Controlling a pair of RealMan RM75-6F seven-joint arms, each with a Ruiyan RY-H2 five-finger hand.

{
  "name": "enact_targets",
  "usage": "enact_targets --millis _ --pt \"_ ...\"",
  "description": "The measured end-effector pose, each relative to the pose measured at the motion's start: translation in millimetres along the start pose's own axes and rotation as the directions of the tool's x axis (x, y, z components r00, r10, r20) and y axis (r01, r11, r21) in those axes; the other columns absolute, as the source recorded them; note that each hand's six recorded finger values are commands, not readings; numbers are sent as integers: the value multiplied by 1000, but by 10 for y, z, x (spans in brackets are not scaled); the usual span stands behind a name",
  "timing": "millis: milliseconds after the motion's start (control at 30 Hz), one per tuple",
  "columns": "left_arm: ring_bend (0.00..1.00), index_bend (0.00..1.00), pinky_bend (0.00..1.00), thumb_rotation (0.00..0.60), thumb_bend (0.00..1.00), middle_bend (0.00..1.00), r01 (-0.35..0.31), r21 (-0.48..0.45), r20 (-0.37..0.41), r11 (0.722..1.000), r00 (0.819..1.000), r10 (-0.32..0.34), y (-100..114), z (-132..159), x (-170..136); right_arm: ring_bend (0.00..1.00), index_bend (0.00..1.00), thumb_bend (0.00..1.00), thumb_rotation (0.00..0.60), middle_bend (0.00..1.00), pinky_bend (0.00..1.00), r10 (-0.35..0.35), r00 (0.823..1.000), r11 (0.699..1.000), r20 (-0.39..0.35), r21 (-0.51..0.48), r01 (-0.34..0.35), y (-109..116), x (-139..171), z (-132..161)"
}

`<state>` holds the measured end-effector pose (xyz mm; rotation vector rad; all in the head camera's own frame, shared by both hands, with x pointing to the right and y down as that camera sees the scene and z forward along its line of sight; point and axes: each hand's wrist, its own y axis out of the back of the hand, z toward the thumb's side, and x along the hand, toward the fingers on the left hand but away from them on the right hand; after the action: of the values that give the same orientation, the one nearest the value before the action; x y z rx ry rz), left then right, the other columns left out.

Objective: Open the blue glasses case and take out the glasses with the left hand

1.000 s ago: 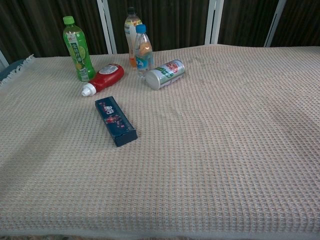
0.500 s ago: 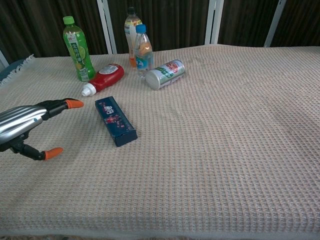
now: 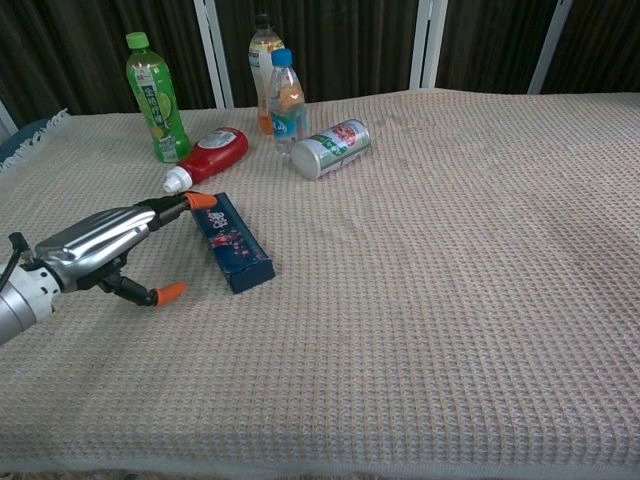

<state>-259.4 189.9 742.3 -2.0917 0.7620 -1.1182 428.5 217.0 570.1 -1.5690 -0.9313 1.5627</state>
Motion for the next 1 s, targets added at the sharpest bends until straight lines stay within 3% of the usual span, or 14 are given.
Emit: enact_targets --millis 633,1000 --pt "0 0 0 600 309 0 -29 -70 41 997 999 32 -174 508 570 0 0 176 600 0 0 -16 1000 999 17 -41 17 106 14 -97" --pt "0 0 0 600 308 0 -79 -36 -20 996 997 78 -148 551 965 0 0 176 600 0 0 -28 999 997 29 -67 29 189 31 -176"
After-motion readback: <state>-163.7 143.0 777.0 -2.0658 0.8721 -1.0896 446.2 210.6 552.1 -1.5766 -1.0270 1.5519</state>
